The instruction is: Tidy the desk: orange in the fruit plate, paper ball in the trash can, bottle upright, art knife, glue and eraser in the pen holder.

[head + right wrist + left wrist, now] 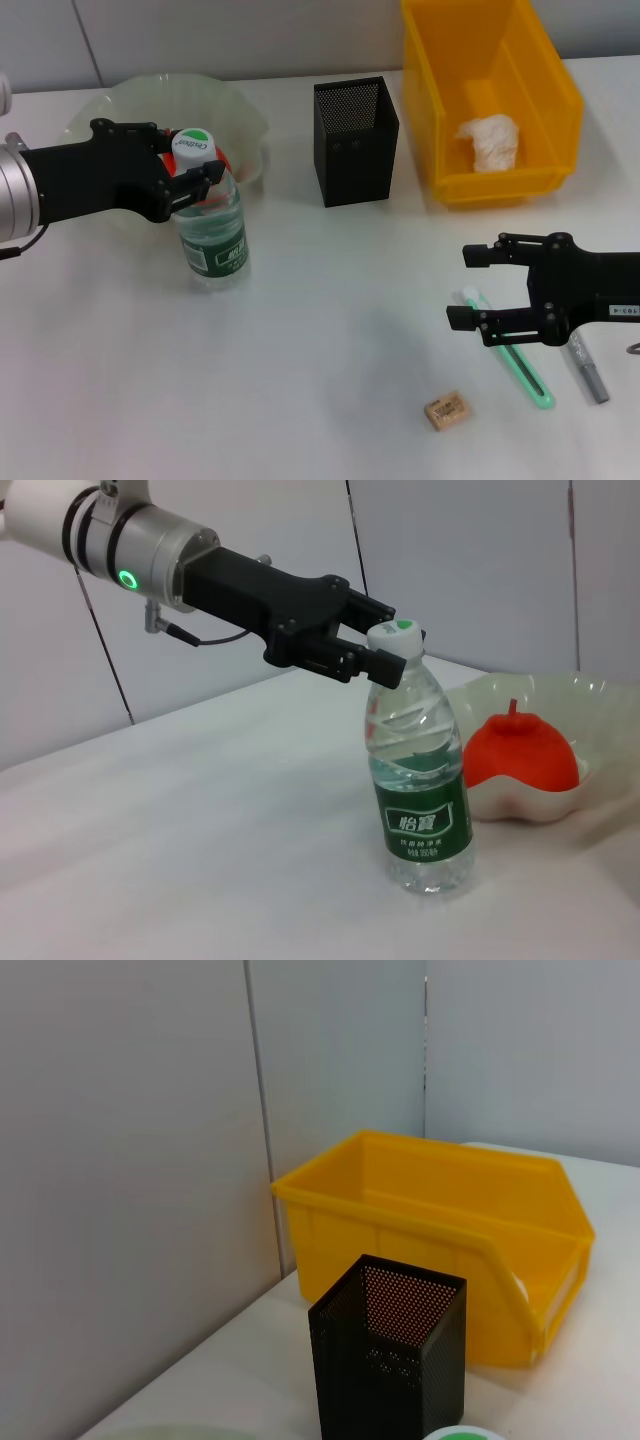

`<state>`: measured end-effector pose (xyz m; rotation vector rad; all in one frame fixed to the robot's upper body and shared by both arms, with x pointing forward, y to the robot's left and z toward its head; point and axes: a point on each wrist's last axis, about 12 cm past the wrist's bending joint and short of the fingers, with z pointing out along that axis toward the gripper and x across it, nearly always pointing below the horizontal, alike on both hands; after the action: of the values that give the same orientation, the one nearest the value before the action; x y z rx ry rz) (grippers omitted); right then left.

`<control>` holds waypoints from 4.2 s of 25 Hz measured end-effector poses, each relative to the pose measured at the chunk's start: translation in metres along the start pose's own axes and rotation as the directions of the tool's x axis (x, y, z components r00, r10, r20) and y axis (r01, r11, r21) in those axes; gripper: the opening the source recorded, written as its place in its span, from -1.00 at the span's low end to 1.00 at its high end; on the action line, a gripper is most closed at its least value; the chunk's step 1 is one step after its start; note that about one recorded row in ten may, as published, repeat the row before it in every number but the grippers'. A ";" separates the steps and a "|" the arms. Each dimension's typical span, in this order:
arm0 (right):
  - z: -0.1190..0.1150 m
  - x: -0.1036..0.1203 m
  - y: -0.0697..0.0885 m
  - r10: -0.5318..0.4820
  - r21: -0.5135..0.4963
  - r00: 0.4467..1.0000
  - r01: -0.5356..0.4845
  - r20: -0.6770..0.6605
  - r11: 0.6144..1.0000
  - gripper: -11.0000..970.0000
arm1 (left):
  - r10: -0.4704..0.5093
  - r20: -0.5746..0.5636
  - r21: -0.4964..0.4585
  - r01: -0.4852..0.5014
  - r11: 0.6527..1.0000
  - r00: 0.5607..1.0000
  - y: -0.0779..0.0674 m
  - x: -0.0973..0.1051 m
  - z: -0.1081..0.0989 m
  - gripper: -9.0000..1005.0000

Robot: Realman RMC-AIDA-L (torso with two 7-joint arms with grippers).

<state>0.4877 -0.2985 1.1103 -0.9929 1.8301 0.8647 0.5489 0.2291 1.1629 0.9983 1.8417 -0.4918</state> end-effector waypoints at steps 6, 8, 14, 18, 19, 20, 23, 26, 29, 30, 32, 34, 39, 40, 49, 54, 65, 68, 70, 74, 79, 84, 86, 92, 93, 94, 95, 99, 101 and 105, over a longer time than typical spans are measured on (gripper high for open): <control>-0.001 0.000 0.000 0.000 0.003 1.000 0.000 0.000 1.000 0.70 | -0.016 -0.007 0.009 0.016 1.000 1.000 0.003 0.002 0.005 0.00; -0.001 0.000 -0.001 0.000 0.004 1.000 0.000 0.000 1.000 0.70 | -0.016 -0.007 0.009 0.016 1.000 1.000 0.003 0.002 0.005 0.00; 0.000 0.000 -0.001 0.004 0.002 1.000 -0.004 0.001 1.000 0.70 | -0.018 -0.003 0.000 0.018 1.000 1.000 0.007 0.001 0.005 0.01; 0.001 -0.001 -0.002 0.000 0.002 1.000 0.000 0.003 1.000 0.70 | -0.023 -0.001 -0.003 0.023 1.000 1.000 0.008 0.001 0.004 0.01; 0.001 -0.001 -0.002 -0.001 0.002 1.000 0.001 0.003 1.000 0.70 | -0.023 -0.002 -0.002 0.023 1.000 1.000 0.008 0.001 0.004 0.01; 0.001 -0.001 -0.002 -0.001 0.002 1.000 0.001 0.003 1.000 0.70 | -0.023 -0.002 -0.001 0.023 1.000 1.000 0.008 0.001 0.004 0.01; 0.001 -0.001 -0.002 -0.002 0.003 1.000 0.002 0.003 1.000 0.70 | -0.024 -0.001 0.002 0.024 1.000 1.000 0.007 0.000 0.004 0.02; 0.001 -0.001 -0.003 -0.002 0.004 1.000 0.002 0.003 1.000 0.70 | -0.030 0.007 0.007 0.030 1.000 1.000 0.007 0.000 0.004 0.02; 0.001 -0.001 -0.002 -0.002 0.003 1.000 0.002 0.002 1.000 0.70 | -0.033 0.014 0.014 0.033 0.999 0.999 0.006 0.000 0.003 0.02; 0.001 -0.001 -0.002 -0.002 0.003 1.000 0.002 0.002 1.000 0.70 | -0.033 0.014 0.014 0.033 0.999 0.999 0.006 0.000 0.003 0.02; 0.002 -0.001 -0.002 -0.002 0.001 1.000 0.002 0.001 1.000 0.70 | -0.035 0.015 0.018 0.035 0.999 0.999 0.006 0.000 0.002 0.12; 0.002 -0.001 -0.002 -0.003 -0.001 1.000 0.003 0.000 1.000 0.70 | -0.039 0.025 0.024 0.038 0.999 0.999 0.006 -0.001 0.001 0.32; 0.002 0.000 -0.002 -0.001 -0.001 1.000 0.001 -0.001 1.000 0.70 | -0.069 0.075 0.033 0.067 0.997 0.995 0.009 -0.005 -0.007 0.57; 0.002 0.000 -0.002 -0.001 -0.001 1.000 0.001 -0.001 1.000 0.70 | -0.069 0.075 0.033 0.067 0.997 0.995 0.009 -0.005 -0.007 0.58; 0.000 0.002 -0.001 0.006 0.005 1.000 -0.006 0.000 1.000 0.70 | -0.124 0.247 0.067 0.110 0.992 0.961 0.016 -0.003 -0.033 0.62; -0.001 0.003 -0.002 0.006 0.010 1.000 -0.006 0.002 1.000 0.69 | -0.153 0.289 0.140 0.116 0.983 0.945 0.016 -0.002 -0.042 0.62; -0.019 0.000 -0.012 0.032 0.096 0.999 -0.035 0.028 0.995 0.70 | -0.076 0.289 0.363 -0.036 0.931 0.954 -0.006 0.001 -0.039 0.62; -0.025 -0.004 -0.018 0.035 0.129 0.999 -0.034 -0.004 0.991 0.70 | -0.039 0.304 0.404 -0.092 0.910 0.952 -0.012 0.008 -0.039 0.62; -0.027 -0.008 -0.021 0.039 0.149 0.999 -0.034 -0.034 0.988 0.70 | -0.028 0.312 0.409 -0.107 0.906 0.950 -0.013 0.011 -0.039 0.62; -0.030 -0.022 -0.031 0.075 0.184 0.993 -0.058 -0.091 0.981 0.69 | -0.049 0.331 0.412 -0.098 0.906 0.942 -0.014 0.026 -0.034 0.62; -0.027 -0.046 -0.035 0.081 0.193 0.975 -0.040 -0.208 0.980 0.70 | -0.073 0.336 0.426 -0.083 0.901 0.939 -0.014 0.035 -0.026 0.62; -0.020 -0.066 -0.039 0.120 0.201 0.955 -0.066 -0.271 0.977 0.70 | -0.029 0.344 0.433 -0.130 0.892 0.939 -0.021 0.039 -0.021 0.62; -0.019 -0.071 -0.040 0.127 0.205 0.951 -0.070 -0.282 0.976 0.70 | -0.016 0.347 0.432 -0.145 0.890 0.938 -0.023 0.041 -0.020 0.62; -0.011 -0.095 -0.047 0.139 0.233 0.912 -0.049 -0.386 0.971 0.70 | -0.012 0.339 0.445 -0.149 0.883 0.941 -0.029 0.052 -0.014 0.62; -0.009 -0.098 -0.048 0.143 0.237 0.903 -0.047 -0.405 0.970 0.70 | -0.010 0.339 0.444 -0.151 0.883 0.941 -0.029 0.053 -0.013 0.62; -0.004 -0.105 -0.050 0.151 0.246 0.887 -0.044 -0.436 0.968 0.70 | -0.001 0.340 0.439 -0.157 0.884 0.941 -0.031 0.056 -0.011 0.62; -0.004 -0.105 -0.050 0.151 0.246 0.887 -0.044 -0.436 0.968 0.70 | -0.001 0.340 0.439 -0.157 0.884 0.941 -0.031 0.056 -0.011 0.62; 0.007 -0.119 -0.049 0.150 0.213 0.850 -0.045 -0.504 0.976 0.70 | -0.008 0.327 0.436 -0.143 0.888 0.945 -0.033 0.063 -0.007 0.62; 0.009 -0.122 -0.049 0.146 0.201 0.845 -0.047 -0.515 0.979 0.70 | -0.011 0.323 0.437 -0.139 0.889 0.946 -0.033 0.063 -0.007 0.62; 0.019 -0.128 -0.047 0.145 0.158 0.818 -0.067 -0.556 0.985 0.70 | -0.014 0.317 0.441 -0.134 0.888 0.948 -0.034 0.065 -0.004 0.62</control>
<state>0.5763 -0.2669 1.2107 -1.1525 2.4336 0.5243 0.5050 0.2393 1.1049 1.2053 1.4300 -1.0208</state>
